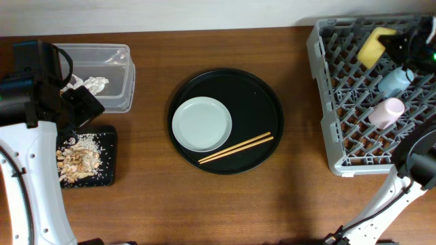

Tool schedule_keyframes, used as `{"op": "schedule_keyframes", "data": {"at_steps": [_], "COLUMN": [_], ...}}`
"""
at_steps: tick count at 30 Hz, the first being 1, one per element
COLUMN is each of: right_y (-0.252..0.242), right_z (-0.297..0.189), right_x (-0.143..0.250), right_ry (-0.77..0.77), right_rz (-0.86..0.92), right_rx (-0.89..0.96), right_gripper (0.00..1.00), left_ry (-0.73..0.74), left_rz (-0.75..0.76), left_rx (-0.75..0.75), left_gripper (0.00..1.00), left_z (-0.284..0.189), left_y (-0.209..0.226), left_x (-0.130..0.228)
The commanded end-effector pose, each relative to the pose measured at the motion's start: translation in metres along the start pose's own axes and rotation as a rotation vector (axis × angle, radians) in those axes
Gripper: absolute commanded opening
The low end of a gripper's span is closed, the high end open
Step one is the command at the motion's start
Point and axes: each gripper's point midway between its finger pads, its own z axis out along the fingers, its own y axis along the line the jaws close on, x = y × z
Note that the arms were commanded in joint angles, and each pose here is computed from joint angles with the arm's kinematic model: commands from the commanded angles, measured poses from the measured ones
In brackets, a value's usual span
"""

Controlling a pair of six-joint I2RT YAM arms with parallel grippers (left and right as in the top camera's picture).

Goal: Sort waste into correct bins and load items into the dishwasher rack
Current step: 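Grasp the yellow cup and carry it into the rack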

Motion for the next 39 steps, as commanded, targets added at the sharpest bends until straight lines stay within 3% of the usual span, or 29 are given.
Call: {"op": "schedule_keyframes", "data": {"at_steps": [1,7,12,29,39], "right_y": [0.018,0.03,0.016,-0.031,-0.05], "right_z": [0.008,0.044,0.065,0.06,0.024], "right_x": [0.009,0.013,0.008,0.008,0.01], "right_ry": [0.054,0.11,0.075,0.027,-0.037], "right_rz": [0.06,0.044,0.084,0.192,0.28], "right_rx": [-0.117,-0.127,-0.023,0.079,0.236], "right_gripper": [0.04,0.04,0.04,0.04,0.08], "left_ry": [-0.015,-0.015,-0.015,-0.015,-0.015], "left_rz": [-0.004,-0.004,-0.004,-0.004,-0.004], "left_rx": [0.003,0.003,0.003,0.003,0.003], "left_gripper": [0.99,0.99,0.99,0.99,0.99], "left_z": [-0.004,-0.004,-0.004,-0.004,-0.004], "left_y": [0.002,0.002,0.002,0.002,0.002], "left_x": [-0.001,-0.001,-0.001,-0.001,-0.001]}}
